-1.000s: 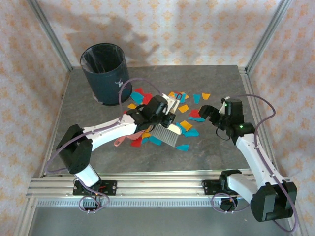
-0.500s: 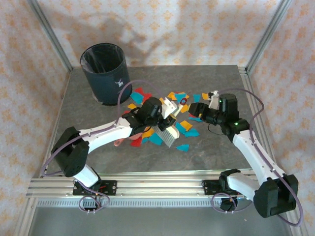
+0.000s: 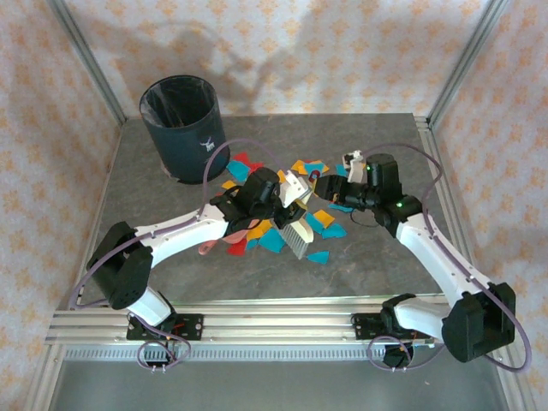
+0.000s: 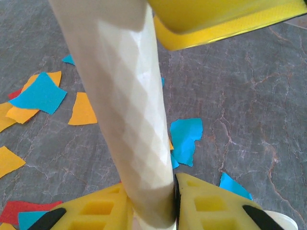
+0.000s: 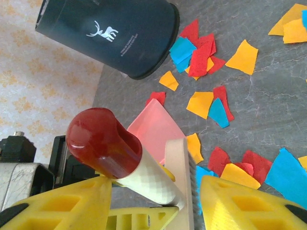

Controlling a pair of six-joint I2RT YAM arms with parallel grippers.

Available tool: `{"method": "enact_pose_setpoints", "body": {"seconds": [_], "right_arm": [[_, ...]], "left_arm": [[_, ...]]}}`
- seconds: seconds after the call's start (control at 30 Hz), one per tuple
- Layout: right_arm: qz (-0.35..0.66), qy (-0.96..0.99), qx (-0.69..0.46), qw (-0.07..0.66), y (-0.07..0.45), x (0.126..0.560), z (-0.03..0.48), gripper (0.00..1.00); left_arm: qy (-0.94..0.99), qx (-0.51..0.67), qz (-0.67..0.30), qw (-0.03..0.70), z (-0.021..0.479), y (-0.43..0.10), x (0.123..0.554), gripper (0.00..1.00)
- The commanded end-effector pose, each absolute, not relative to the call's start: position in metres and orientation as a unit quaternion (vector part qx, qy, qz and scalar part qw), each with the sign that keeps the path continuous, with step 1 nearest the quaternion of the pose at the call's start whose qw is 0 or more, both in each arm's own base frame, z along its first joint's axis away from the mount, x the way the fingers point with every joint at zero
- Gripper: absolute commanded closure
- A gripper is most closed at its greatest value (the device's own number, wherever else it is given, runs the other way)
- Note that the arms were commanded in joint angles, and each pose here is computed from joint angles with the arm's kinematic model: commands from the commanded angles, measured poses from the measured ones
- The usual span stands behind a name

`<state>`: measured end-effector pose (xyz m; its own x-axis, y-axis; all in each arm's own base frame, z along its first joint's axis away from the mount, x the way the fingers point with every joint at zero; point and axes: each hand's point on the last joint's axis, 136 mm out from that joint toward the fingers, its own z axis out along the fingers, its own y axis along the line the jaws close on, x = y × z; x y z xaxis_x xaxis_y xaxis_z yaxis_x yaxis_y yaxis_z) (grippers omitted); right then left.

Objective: Sweep away the paper scraps from the table

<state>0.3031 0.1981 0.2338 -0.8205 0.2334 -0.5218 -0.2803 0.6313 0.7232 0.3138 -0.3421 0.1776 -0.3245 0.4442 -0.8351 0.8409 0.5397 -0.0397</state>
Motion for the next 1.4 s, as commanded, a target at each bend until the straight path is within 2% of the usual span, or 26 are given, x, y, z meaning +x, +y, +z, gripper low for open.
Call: {"method": "enact_pose_setpoints", "body": {"seconds": [0.0,0.2,0.5,0.87,1.03,1.37], "right_arm": [[0.419,0.852,-0.027,0.313,0.201,0.309,0.243,0.49],[0.408,0.861,-0.028,0.303,0.201,0.311,0.232,0.48],[0.401,0.865,-0.043,0.297,0.201,0.305,0.226,0.4],[0.398,0.872,-0.044,0.281,0.204,0.31,0.214,0.5],[0.4,0.873,-0.049,0.274,0.206,0.309,0.211,0.59],[0.394,0.882,-0.051,0.256,0.208,0.306,0.198,0.58]], "left_arm": [[0.743,0.431,-0.272,0.434,0.211,-0.357,0.31,0.75],[0.759,0.414,-0.264,0.427,0.203,-0.359,0.32,0.75],[0.77,0.408,-0.247,0.424,0.197,-0.36,0.33,0.76],[0.748,0.444,-0.292,0.397,0.198,-0.371,0.311,0.76],[0.754,0.448,-0.292,0.382,0.193,-0.372,0.309,0.76],[0.76,0.44,-0.297,0.375,0.19,-0.375,0.312,0.76]]}}
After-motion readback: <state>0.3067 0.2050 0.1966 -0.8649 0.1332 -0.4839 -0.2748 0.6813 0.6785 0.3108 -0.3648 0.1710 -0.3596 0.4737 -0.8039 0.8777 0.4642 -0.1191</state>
